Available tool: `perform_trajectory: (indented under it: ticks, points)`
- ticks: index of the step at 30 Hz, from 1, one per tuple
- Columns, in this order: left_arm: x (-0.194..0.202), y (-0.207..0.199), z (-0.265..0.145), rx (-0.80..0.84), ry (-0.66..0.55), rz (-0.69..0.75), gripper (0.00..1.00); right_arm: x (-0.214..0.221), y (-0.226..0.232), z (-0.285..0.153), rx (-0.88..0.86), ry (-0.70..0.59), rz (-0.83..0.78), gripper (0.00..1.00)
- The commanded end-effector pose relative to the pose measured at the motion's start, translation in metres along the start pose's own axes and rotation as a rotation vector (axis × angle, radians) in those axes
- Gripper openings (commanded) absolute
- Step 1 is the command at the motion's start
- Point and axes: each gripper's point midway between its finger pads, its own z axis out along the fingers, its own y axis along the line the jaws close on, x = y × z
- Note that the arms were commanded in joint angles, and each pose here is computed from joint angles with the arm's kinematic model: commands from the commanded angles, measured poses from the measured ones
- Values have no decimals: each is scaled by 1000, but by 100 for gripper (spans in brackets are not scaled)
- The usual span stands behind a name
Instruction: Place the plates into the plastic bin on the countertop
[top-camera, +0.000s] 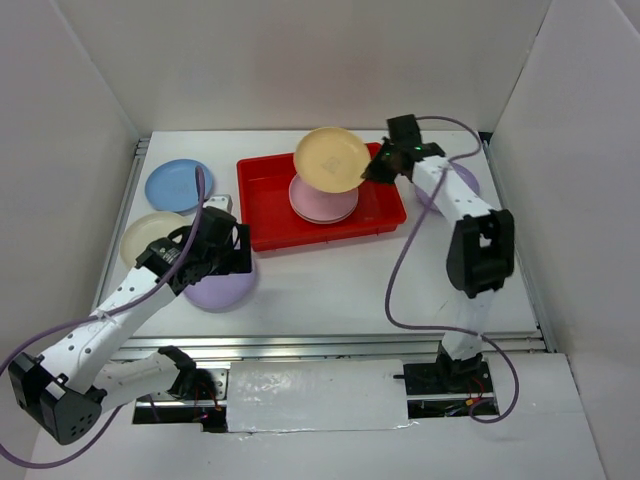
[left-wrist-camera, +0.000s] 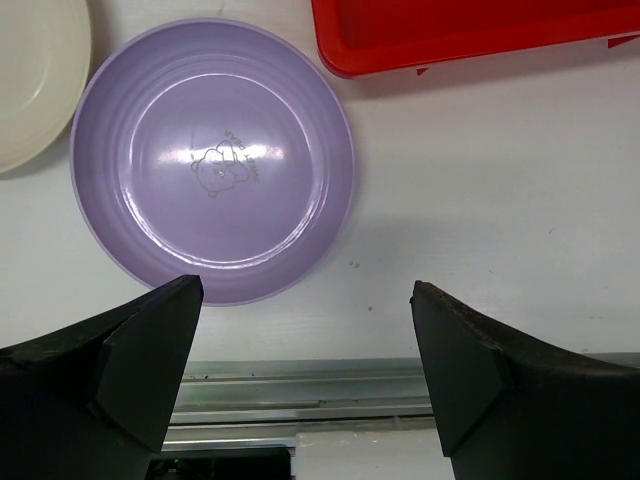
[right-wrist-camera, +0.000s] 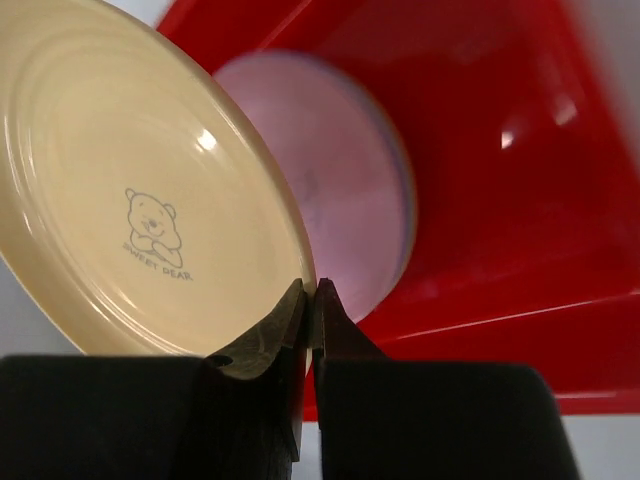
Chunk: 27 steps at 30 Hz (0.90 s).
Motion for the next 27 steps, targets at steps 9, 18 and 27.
perform_trajectory:
  ticks: [9, 18, 27]
  points:
    - [-8, 0, 3, 3, -12, -24, 99, 43, 28, 35, 59, 145, -106, 0]
    - [-7, -2, 3, 22, -6, -19, 99, 31, 18, 19, 76, 107, -119, 54]
    - [-6, -3, 2, 26, -7, -20, 99, -31, -26, -68, 21, -155, -43, 100]
